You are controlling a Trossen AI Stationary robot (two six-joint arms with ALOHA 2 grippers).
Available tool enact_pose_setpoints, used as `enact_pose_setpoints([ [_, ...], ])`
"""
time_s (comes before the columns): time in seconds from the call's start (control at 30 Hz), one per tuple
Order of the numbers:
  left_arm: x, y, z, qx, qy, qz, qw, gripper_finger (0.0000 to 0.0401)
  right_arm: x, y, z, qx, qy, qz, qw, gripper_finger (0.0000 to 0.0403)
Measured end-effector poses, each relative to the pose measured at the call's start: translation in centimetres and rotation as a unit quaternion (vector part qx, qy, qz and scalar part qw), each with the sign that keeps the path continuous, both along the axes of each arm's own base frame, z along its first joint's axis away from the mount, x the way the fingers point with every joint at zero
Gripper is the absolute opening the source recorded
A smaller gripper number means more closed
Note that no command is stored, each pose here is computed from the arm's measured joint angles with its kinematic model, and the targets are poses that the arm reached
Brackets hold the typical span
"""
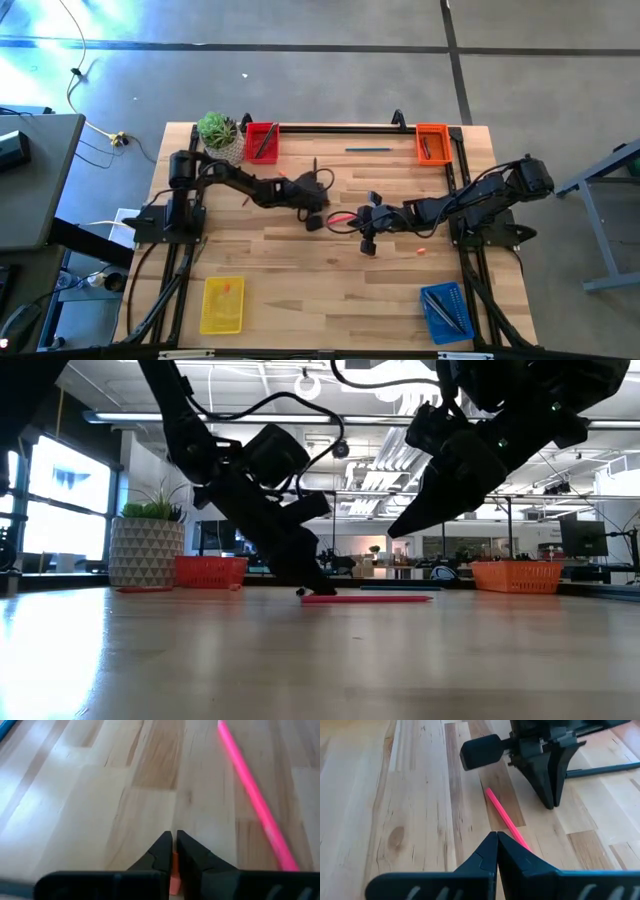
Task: Sort crayons/erasers/pens/pencils in bins
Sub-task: Put the orange pencil eraser cap into the yellow bin
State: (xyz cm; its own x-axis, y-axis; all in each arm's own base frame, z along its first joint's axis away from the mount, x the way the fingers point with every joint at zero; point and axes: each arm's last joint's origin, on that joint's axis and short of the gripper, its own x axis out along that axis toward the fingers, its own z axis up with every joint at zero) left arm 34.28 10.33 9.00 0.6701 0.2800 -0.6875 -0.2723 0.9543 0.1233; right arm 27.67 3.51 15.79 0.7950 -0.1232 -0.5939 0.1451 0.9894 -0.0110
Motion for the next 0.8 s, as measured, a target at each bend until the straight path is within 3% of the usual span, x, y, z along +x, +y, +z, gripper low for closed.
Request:
enact_pose_setpoints([
  [0.2, -1.0, -0.7, 1.8, 0.001, 0.033, -0.001, 0.999, 0.0003, 0.0, 0.0, 0.0, -0.002, -0.002, 0.001, 1.000, 0.0000],
  [0.3, -1.5, -2.3, 4.2, -0.004, 0.036, -0.009, 0.999, 0.0002, 0.0, 0.0, 0.0, -0.002, -0.002, 0.001, 1.000, 0.0000],
  [0.6, -6.0, -12.3, 11.1, -0.011, 0.072, -0.083, 0.994, 0.0000, 0.0, -0.1, 0.1, -0.013, -0.004, -0.006, 1.000, 0.0000],
  [0.8, -9.8, -18.4, 12.8, -0.010, 0.084, -0.100, 0.991, 0.0000, 0.1, -0.1, 0.2, -0.016, -0.010, -0.010, 1.000, 0.0000],
])
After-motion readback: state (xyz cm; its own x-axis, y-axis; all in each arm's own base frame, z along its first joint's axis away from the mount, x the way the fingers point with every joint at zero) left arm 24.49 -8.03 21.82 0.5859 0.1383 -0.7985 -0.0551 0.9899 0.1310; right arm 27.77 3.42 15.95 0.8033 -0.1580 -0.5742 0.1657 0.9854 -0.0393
